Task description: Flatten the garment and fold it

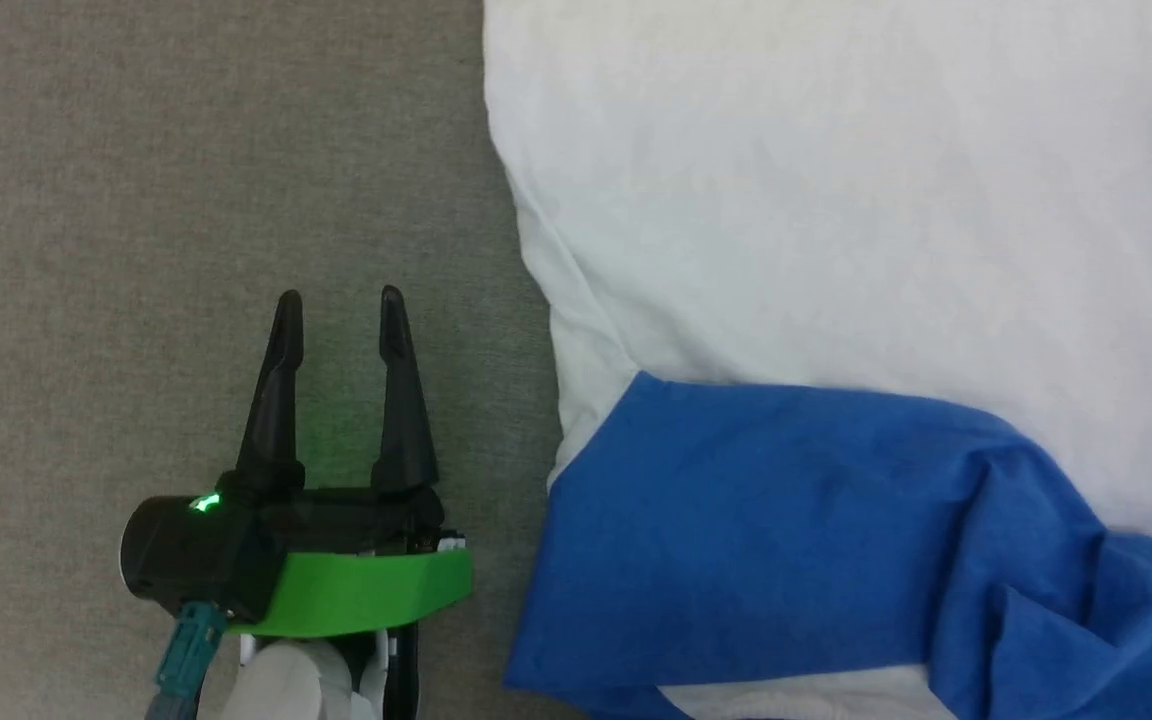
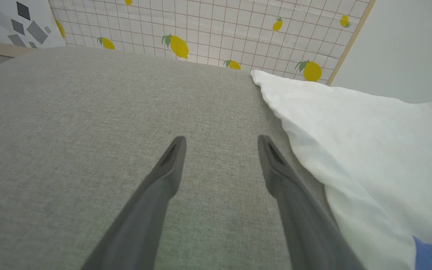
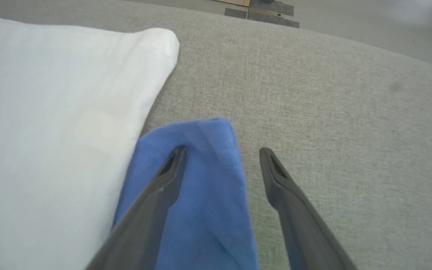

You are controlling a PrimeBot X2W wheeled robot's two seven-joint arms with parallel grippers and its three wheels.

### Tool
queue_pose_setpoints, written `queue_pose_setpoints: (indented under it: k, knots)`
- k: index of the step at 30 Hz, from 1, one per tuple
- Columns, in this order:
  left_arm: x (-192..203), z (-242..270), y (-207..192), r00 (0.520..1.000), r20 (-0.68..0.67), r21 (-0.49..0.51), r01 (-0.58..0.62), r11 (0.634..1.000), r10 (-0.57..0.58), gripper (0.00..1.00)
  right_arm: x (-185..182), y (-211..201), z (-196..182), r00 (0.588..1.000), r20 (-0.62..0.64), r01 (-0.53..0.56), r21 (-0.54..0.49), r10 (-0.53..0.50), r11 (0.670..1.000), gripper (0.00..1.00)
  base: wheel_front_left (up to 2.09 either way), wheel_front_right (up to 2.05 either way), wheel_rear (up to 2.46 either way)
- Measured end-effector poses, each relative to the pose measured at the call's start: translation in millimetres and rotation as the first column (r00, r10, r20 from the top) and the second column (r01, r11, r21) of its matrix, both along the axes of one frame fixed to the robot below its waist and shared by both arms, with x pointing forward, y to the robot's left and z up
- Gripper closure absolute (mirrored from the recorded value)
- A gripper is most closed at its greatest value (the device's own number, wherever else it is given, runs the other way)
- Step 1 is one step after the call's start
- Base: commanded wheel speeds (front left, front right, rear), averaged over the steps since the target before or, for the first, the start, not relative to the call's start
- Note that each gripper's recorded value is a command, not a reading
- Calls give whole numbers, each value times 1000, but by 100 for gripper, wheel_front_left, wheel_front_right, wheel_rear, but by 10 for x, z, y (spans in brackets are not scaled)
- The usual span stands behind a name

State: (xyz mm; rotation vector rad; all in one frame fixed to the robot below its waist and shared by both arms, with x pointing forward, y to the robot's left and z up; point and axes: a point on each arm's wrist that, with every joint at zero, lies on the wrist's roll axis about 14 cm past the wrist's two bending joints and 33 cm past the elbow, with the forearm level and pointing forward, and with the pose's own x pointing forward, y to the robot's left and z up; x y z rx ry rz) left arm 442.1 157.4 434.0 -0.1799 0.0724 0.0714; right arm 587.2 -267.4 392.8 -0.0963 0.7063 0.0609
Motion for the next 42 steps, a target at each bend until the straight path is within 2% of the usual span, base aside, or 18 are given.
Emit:
queue_pose_setpoints:
  k: [1,2,3,4,11,18,27,32,38,42]
  knots:
    - [-6,-24,22,1000,-7,5,-6,1000,6,0,1,46,-90,1000,-19,-6,10,6,1000,12,0,0,0]
    - [-11,-44,40,1000,-13,9,-9,1000,9,0,0,89,-170,999,-36,-10,23,11,1000,60,0,0,0]
    - [-16,-62,58,1000,-18,13,-14,1000,14,0,1,114,-221,999,-46,-11,30,12,999,88,0,0,0]
    - [-22,-81,79,999,-25,17,-20,1000,20,0,14,132,-251,999,-47,-10,37,12,999,100,0,0,0]
    - [-45,-59,119,999,-21,30,-24,999,24,0,114,118,-112,998,53,35,82,-40,996,100,0,0,0]
    - [-120,144,144,1000,22,34,-22,999,22,0,63,-196,549,951,261,134,139,-167,981,100,0,0,0]
    - [-376,477,169,996,84,24,-25,999,23,0,-702,-824,1318,850,396,298,179,-346,938,100,0,0,0]
    - [-527,664,185,992,125,13,-27,1000,25,0,-1250,-1144,1712,767,463,390,214,-445,896,100,0,0,0]
    - [-644,864,170,984,177,5,-18,1000,17,0,-1732,-1395,2085,677,536,454,235,-504,860,100,0,0,0]
    - [-696,960,169,979,203,9,-12,1000,10,0,-1869,-1366,2278,653,577,433,247,-491,867,100,0,0,0]
